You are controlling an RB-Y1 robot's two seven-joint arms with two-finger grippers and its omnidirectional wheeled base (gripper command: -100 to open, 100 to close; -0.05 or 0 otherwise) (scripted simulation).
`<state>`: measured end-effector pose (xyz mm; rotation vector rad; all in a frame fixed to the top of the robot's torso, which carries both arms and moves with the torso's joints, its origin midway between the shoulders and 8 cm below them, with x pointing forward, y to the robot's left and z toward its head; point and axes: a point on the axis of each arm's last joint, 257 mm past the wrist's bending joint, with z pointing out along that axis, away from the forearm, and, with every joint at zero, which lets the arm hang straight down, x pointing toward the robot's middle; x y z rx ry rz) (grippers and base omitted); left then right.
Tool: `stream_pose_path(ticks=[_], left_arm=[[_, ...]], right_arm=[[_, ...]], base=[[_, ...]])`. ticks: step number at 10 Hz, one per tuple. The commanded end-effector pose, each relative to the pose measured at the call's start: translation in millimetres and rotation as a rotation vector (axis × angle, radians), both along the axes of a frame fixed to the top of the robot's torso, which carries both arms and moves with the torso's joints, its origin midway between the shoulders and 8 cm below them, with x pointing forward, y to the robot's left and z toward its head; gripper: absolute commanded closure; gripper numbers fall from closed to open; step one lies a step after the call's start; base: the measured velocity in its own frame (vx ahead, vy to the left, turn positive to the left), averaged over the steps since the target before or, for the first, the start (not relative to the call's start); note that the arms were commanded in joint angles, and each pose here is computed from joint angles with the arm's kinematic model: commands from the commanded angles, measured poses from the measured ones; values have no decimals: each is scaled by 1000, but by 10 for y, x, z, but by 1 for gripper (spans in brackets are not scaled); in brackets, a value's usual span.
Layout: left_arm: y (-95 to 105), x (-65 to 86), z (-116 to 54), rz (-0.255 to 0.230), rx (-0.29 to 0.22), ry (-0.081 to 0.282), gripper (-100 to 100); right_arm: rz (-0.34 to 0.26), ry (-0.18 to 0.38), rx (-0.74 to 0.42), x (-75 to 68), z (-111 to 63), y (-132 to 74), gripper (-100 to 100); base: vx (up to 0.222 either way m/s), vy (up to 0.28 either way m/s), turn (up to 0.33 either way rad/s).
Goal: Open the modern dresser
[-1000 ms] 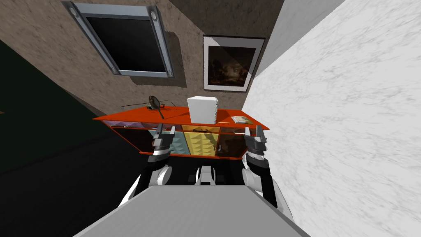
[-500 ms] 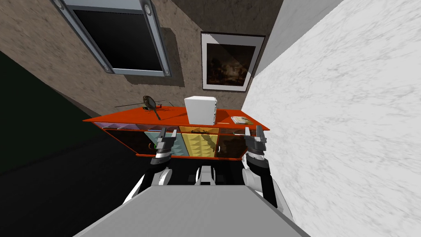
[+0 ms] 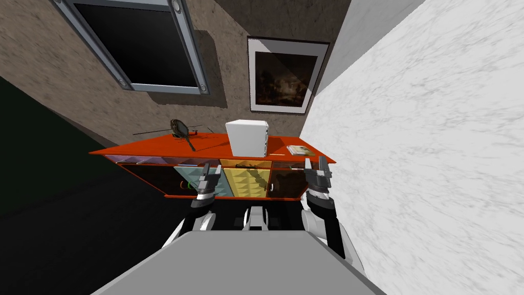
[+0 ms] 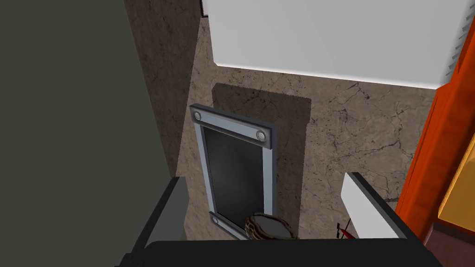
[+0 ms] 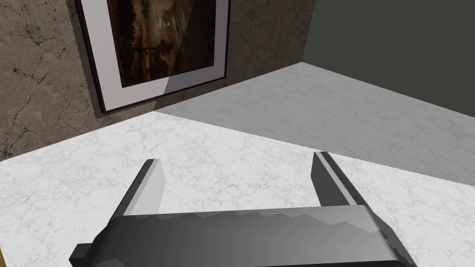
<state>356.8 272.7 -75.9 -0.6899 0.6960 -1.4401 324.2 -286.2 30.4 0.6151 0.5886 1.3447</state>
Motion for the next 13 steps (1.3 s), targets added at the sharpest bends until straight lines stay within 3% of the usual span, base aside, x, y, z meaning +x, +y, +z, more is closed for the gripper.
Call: stream_pose_path(ticks=[1, 13], left_arm=[[-6, -17, -171, 3, -4, 9, -100], [-29, -164, -889, -3, 15, 58, -100]], right_arm=[[0, 0, 0, 0, 0, 0, 0], [0, 0, 0, 0, 0, 0, 0]], base=[[44, -7, -27], [43, -9, -25]])
